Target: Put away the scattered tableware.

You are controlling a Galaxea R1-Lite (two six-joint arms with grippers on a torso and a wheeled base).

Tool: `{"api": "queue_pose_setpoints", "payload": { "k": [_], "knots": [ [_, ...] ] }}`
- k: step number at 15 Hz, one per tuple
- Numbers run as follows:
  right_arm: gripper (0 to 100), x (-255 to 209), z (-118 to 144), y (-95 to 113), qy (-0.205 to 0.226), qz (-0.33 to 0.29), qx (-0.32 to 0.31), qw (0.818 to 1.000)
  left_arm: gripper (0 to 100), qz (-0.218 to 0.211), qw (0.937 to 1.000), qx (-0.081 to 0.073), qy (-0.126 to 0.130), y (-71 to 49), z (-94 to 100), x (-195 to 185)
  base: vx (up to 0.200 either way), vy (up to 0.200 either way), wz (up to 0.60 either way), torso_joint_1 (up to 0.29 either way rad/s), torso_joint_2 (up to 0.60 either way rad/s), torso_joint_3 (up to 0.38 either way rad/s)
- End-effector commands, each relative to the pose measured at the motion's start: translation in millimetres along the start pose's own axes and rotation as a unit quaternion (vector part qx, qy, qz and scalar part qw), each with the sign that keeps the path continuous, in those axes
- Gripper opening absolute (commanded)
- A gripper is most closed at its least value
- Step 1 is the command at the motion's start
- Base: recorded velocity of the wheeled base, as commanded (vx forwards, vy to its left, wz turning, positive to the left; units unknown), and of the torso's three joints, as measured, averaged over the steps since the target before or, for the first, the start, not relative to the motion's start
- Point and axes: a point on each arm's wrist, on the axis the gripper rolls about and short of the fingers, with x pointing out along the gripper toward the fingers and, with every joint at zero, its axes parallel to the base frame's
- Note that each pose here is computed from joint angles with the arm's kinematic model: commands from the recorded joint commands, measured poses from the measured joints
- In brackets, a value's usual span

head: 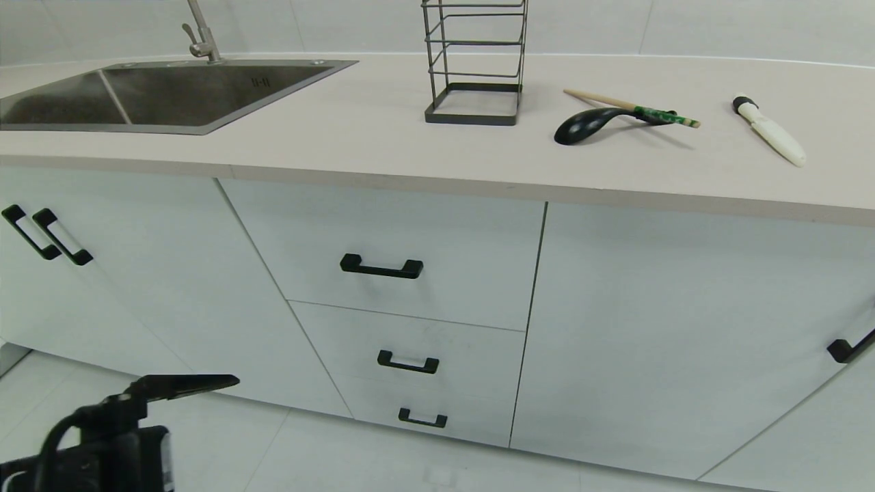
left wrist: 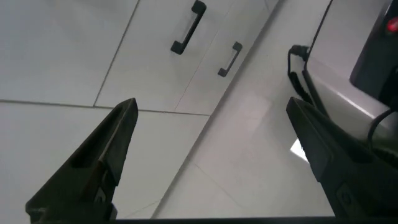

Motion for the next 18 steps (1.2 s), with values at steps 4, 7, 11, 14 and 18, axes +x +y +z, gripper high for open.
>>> {"api": "queue_pose_setpoints", "payload": {
  "k": [4,7,11,14,18],
  "knots": [
    [0,0.1,0.0,0.0,0.001,0.0,-0.001,1.0,100,-0.1,0.9942,0.025,0.031,1.7,8.5,56.2,0.0,0.0,0.0,0.0,0.0,0.0],
    [0,0.1,0.0,0.0,0.001,0.0,0.0,1.0,100,-0.126,0.9907,0.039,0.035,1.9,15.1,75.1,0.0,0.0,0.0,0.0,0.0,0.0],
    [0,0.1,0.0,0.0,0.001,0.0,-0.001,1.0,100,-0.132,0.9894,0.037,0.048,2.1,13.1,84.9,0.0,0.0,0.0,0.0,0.0,0.0],
    [0,0.1,0.0,0.0,0.001,0.0,-0.001,1.0,100,-0.133,0.9893,0.037,0.049,2.8,11.9,92.7,0.0,0.0,0.0,0.0,0.0,0.0],
    [0,0.1,0.0,0.0,0.001,0.0,-0.001,1.0,100,-0.132,0.9884,0.038,0.065,3.6,8.5,109.1,0.0,0.0,0.0,0.0,0.0,0.0]
  ]
}}
